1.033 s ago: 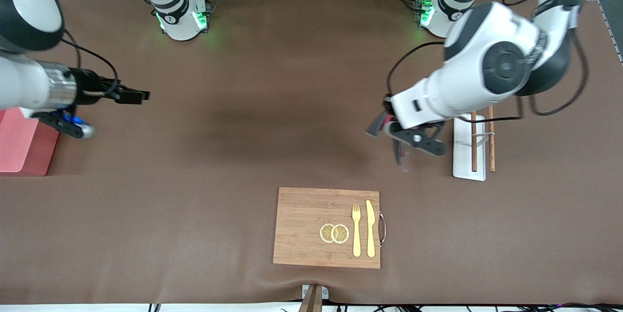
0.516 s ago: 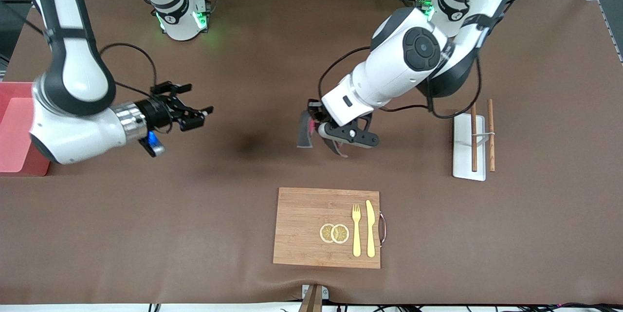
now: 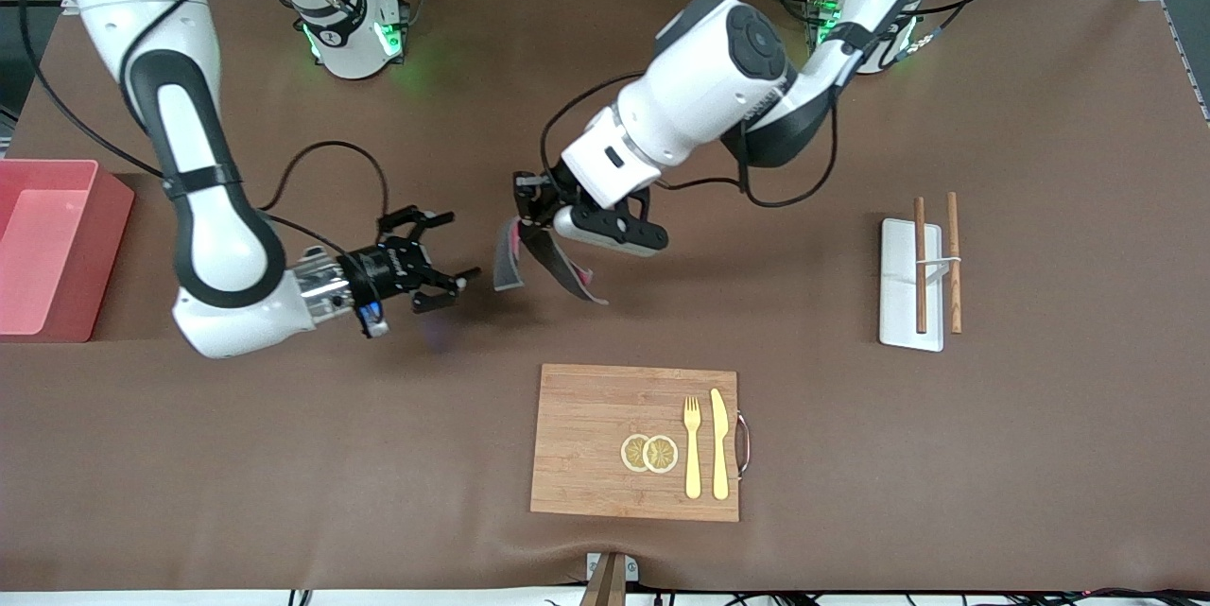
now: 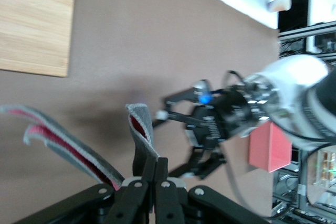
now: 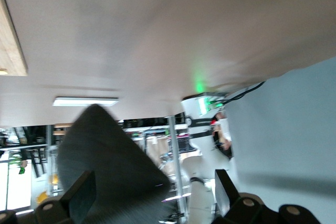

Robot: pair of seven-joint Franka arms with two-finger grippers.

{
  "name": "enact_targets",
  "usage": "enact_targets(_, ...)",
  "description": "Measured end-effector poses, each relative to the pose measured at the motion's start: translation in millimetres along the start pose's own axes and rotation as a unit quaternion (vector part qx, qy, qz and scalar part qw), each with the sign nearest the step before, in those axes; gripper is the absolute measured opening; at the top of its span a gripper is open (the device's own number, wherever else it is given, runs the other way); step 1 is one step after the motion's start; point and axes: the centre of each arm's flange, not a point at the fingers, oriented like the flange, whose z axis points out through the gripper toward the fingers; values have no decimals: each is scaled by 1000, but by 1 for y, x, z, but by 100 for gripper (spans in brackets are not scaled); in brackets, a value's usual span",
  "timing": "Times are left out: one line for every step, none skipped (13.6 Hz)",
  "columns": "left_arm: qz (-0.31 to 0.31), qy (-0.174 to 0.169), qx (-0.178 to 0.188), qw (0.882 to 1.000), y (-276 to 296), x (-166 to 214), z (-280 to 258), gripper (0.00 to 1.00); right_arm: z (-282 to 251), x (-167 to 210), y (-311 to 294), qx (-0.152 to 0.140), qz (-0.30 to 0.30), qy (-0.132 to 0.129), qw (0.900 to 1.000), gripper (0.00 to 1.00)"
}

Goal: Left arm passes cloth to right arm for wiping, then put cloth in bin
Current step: 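Grasp the cloth with the right gripper from the left gripper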

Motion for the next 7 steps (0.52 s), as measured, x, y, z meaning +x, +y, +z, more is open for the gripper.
enact_targets(1, 5, -6, 1000, 2, -3, 5, 2, 19, -9, -6, 4, 11, -1, 1000, 100)
enact_targets(0, 6, -7, 1000, 0, -3, 11, 2, 34, -18, -11, 5, 16, -4, 1000, 100)
enact_targets(-2, 6, -7, 1000, -3, -3, 16, 2, 43, -24, -13, 5, 18, -8, 1000, 100)
enact_targets(-4, 6, -7, 1000, -5, -2, 18, 2, 44, -26, -14, 6, 19, -10, 1000, 100)
enact_targets(-4, 6, -7, 1000, -6, -1, 19, 2, 43, -26, -15, 8, 21, -11, 1000, 100)
enact_targets(-4, 7, -6, 1000, -6, -1, 19, 2, 42, -26, -15, 10, 24, -11, 1000, 91)
enact_targets(-5, 7, -6, 1000, -7, -1, 20, 2, 42, -27, -16, 11, 25, -11, 1000, 77)
